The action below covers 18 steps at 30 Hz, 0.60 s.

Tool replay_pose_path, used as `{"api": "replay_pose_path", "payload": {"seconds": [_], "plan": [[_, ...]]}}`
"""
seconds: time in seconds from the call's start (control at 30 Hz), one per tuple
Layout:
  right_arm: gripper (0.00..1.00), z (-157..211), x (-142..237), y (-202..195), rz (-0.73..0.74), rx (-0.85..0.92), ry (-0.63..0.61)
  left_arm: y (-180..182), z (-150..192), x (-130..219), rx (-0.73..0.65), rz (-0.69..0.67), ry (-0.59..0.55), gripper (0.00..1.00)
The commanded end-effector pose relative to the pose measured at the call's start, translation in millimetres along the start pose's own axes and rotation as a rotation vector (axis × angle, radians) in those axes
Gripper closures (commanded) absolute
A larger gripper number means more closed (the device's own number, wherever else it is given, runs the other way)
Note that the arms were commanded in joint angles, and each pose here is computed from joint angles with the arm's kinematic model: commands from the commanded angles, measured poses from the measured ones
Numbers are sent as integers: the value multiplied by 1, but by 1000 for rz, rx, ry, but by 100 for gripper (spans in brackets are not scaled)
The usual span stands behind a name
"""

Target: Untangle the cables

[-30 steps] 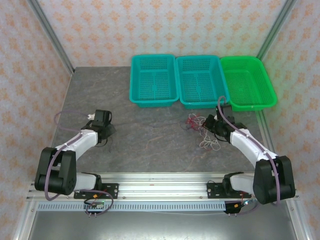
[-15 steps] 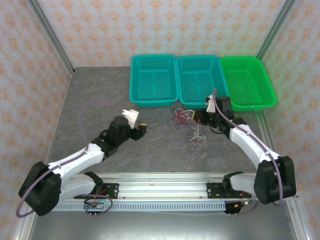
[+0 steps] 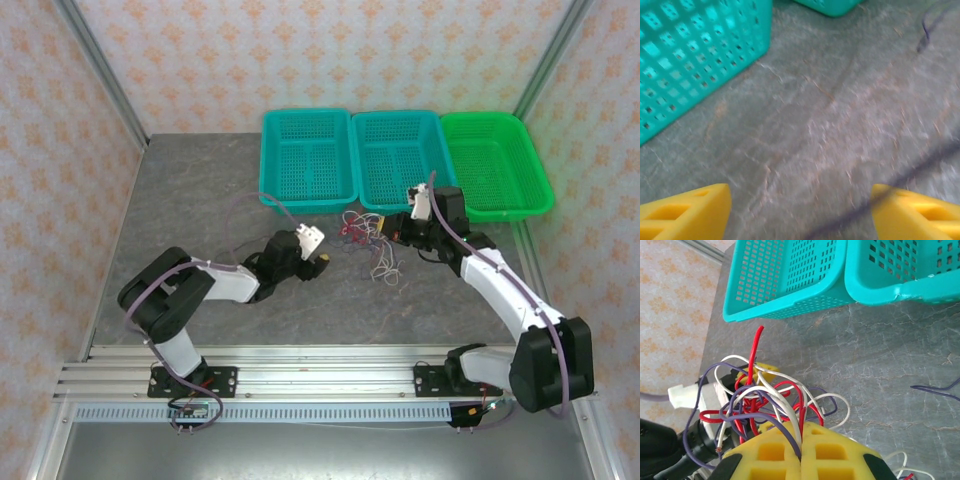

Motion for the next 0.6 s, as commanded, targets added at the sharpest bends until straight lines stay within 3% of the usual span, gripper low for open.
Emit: {"api": "replay_pose_path", "payload": {"seconds": [0.0, 0.03, 0.13, 0.17, 0.33, 0.43, 0.57], "plan": [[100, -6, 11, 14, -31, 22, -37, 10, -38, -2, 61, -119, -154, 37], [100, -6, 12, 12, -6, 18, -42, 11, -39, 0, 69, -135, -161, 45], [100, -3, 13, -2, 126, -12, -57, 17, -44, 12, 103, -180, -159, 92], [100, -2, 14, -10, 192, -29, -70, 20, -47, 18, 115, -196, -146, 100], [100, 12, 33, -73, 605, -284, -192, 43, -50, 60, 270, -297, -143, 100], [100, 27, 50, -108, 719, -449, -255, 70, -41, 88, 422, -396, -143, 100], [100, 42, 70, -130, 828, -544, -321, 103, -20, 120, 591, -530, -145, 100]]}}
Point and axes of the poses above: each hand's point on the last joint's axis, 136 mm out from that joint toward the fingers, its own x axis back along the fingers, its own y axis along the line the jaws close on, z = x × y, the point moved 8 cm from there along x, back along the fingers, and after that the axes turned 3 degrees about x, right-handed, at the moved point
